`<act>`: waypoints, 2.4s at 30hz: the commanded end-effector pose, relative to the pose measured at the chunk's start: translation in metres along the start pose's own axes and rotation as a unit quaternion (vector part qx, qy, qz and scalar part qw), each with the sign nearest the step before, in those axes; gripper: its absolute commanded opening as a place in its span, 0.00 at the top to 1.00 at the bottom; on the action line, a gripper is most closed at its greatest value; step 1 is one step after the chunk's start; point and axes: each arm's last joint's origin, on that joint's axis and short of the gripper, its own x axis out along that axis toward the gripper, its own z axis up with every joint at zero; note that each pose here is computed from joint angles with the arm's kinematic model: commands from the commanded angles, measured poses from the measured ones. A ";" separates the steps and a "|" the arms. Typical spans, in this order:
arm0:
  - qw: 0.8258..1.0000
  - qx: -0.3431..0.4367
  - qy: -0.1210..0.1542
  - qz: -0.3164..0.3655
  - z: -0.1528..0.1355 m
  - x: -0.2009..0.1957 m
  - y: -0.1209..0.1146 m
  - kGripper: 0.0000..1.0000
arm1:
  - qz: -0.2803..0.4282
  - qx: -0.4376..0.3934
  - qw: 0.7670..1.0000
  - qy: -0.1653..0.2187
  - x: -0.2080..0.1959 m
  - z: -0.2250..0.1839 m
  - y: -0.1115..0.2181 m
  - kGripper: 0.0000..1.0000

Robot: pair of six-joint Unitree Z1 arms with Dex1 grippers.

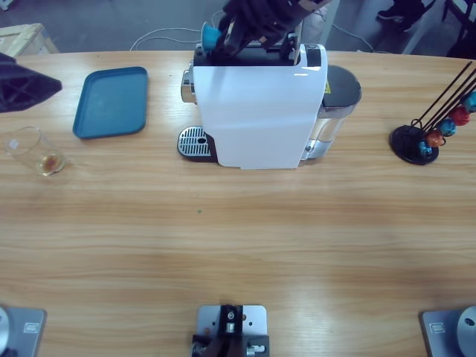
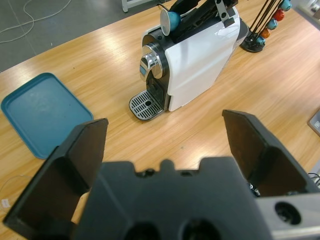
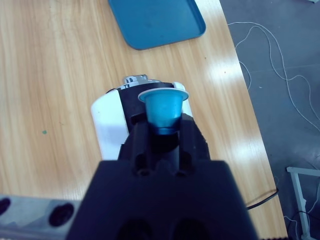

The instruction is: Pour coffee

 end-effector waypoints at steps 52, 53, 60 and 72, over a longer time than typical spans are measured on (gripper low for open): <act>1.000 0.003 0.019 0.014 -0.015 0.007 0.004 0.01 | 0.031 -0.006 0.999 0.035 0.010 -0.005 0.011 1.00; 1.000 0.004 0.019 0.014 -0.015 0.007 0.004 0.01 | 0.031 -0.006 0.999 0.036 0.010 -0.005 0.011 1.00; 1.000 0.003 0.018 0.013 -0.015 0.007 0.005 0.01 | 0.030 -0.004 0.999 0.042 0.018 -0.006 0.010 1.00; 1.000 0.003 0.018 0.014 -0.016 0.007 0.005 0.01 | 0.023 0.005 0.999 0.049 0.017 -0.011 0.003 1.00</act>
